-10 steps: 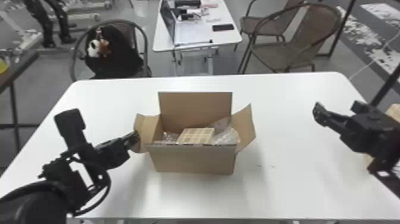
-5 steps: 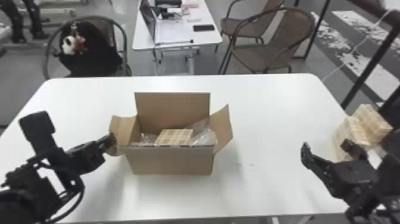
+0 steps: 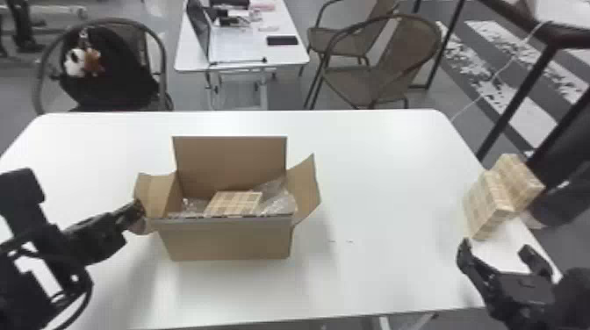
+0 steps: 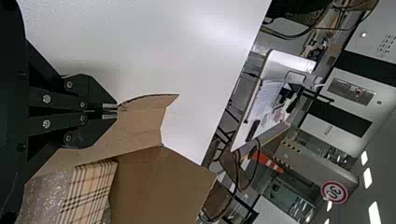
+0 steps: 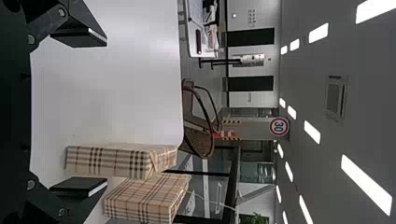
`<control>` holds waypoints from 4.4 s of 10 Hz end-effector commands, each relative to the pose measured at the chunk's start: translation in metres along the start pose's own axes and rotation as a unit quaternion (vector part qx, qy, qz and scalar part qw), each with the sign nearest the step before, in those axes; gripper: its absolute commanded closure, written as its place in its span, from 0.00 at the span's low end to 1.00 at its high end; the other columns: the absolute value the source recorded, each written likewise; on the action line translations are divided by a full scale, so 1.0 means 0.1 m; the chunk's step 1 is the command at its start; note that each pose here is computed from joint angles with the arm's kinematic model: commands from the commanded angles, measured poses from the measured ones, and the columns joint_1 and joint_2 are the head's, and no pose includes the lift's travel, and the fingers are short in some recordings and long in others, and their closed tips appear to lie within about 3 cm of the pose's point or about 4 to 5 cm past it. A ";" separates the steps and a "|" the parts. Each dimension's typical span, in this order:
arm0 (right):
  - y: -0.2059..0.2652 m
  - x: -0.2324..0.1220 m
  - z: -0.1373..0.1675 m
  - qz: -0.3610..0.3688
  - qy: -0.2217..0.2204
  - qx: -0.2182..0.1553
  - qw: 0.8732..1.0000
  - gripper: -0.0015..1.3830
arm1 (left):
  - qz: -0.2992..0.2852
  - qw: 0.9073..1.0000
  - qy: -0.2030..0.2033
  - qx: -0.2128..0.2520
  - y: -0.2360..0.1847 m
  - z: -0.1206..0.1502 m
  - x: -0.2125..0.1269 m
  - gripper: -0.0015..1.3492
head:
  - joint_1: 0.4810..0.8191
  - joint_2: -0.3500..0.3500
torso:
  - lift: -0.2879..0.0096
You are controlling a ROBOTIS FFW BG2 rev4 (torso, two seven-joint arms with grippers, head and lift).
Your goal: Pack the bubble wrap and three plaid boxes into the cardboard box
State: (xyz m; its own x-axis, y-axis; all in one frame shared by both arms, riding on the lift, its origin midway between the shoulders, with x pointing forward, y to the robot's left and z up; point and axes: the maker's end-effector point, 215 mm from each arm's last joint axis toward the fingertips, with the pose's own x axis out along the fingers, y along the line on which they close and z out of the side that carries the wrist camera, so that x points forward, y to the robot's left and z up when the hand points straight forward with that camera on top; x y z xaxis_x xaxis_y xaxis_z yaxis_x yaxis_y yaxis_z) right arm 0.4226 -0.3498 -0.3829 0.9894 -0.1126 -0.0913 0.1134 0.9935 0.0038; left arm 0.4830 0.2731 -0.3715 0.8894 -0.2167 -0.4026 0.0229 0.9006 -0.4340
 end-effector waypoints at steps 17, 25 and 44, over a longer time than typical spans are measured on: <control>-0.47 1.01 -0.20 -0.005 -0.006 0.014 1.000 0.81 | -0.001 1.000 -0.004 -0.001 0.00 -0.01 -0.01 0.90 | 0.63 0.29 | 0.47; 1.42 0.93 1.07 0.261 0.138 0.146 0.944 0.81 | 0.002 1.000 -0.004 0.001 0.02 0.00 -0.01 0.90 | 0.63 0.45 | 0.47; 3.46 0.33 1.82 0.565 0.325 0.279 0.705 0.15 | 0.005 1.000 -0.001 0.031 -0.14 0.07 0.13 0.90 | 0.63 0.92 | 0.47</control>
State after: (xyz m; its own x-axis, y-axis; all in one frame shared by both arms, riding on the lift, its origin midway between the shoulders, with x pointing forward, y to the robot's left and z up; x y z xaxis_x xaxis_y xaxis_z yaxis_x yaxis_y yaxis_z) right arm 0.5107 -0.0033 -0.2165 0.2187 0.9632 -0.1562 -0.4750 0.2450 0.8452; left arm 0.4974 0.2619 -0.3648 0.8898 -0.2049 -0.4078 0.0420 0.9265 -0.3739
